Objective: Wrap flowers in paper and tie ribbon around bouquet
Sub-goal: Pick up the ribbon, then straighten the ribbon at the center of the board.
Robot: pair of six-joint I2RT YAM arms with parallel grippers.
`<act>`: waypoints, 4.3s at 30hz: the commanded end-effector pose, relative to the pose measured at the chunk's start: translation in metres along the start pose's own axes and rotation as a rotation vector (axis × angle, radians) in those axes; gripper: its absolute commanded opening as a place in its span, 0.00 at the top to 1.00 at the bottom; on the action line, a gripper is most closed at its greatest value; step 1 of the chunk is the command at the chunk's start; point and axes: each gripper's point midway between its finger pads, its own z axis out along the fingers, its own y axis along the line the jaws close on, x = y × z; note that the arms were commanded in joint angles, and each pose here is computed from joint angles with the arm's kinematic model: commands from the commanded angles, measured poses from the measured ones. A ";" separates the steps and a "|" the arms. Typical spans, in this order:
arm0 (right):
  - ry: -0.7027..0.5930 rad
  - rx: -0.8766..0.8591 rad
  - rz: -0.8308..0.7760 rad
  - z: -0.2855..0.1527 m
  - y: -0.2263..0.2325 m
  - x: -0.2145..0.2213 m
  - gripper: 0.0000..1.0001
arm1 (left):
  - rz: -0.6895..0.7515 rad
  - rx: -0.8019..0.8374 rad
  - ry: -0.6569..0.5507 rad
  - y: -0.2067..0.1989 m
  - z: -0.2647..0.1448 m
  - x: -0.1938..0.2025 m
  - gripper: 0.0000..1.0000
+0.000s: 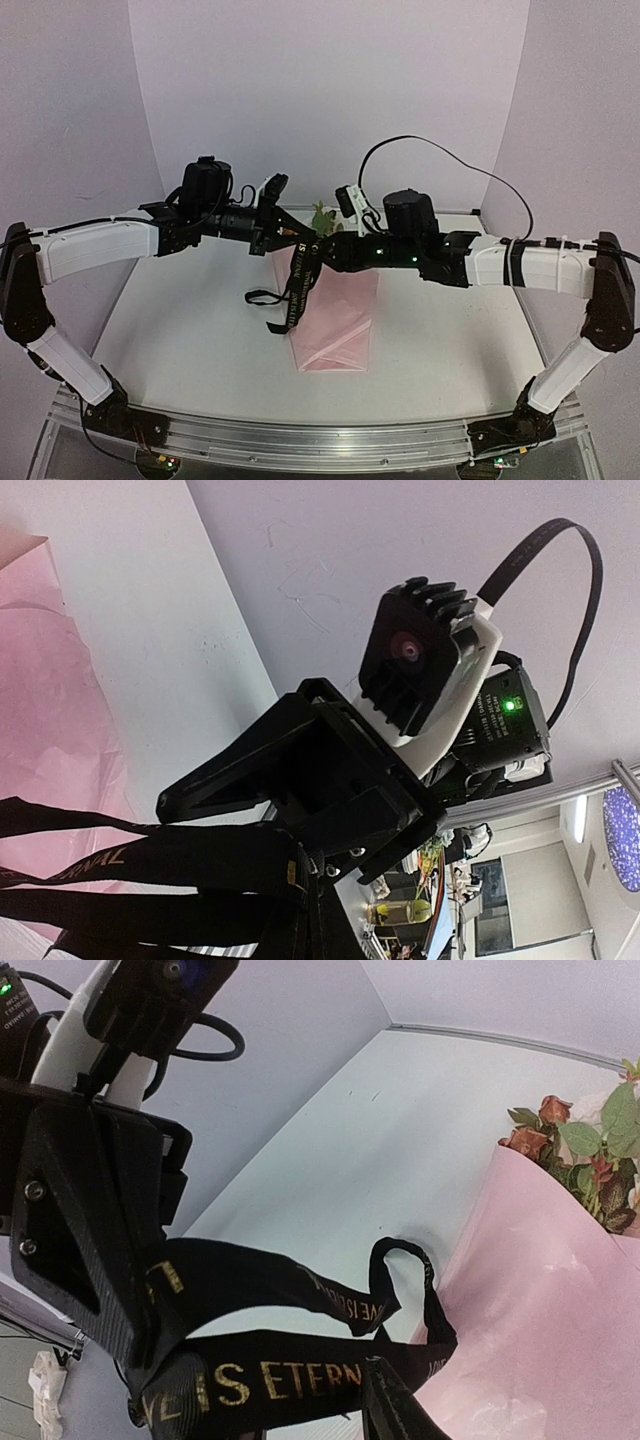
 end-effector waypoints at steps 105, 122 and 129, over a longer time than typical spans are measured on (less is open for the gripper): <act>0.095 1.490 0.901 -0.318 -0.251 0.255 1.00 | -0.121 -1.392 -0.713 0.157 -0.295 0.036 1.00; 0.012 1.709 0.212 -0.432 -0.193 0.052 1.00 | 0.034 -1.672 -1.070 0.062 -0.401 0.025 1.00; 0.135 1.750 0.280 -0.427 -0.212 0.084 1.00 | -0.064 -1.700 -0.998 0.107 -0.389 0.054 1.00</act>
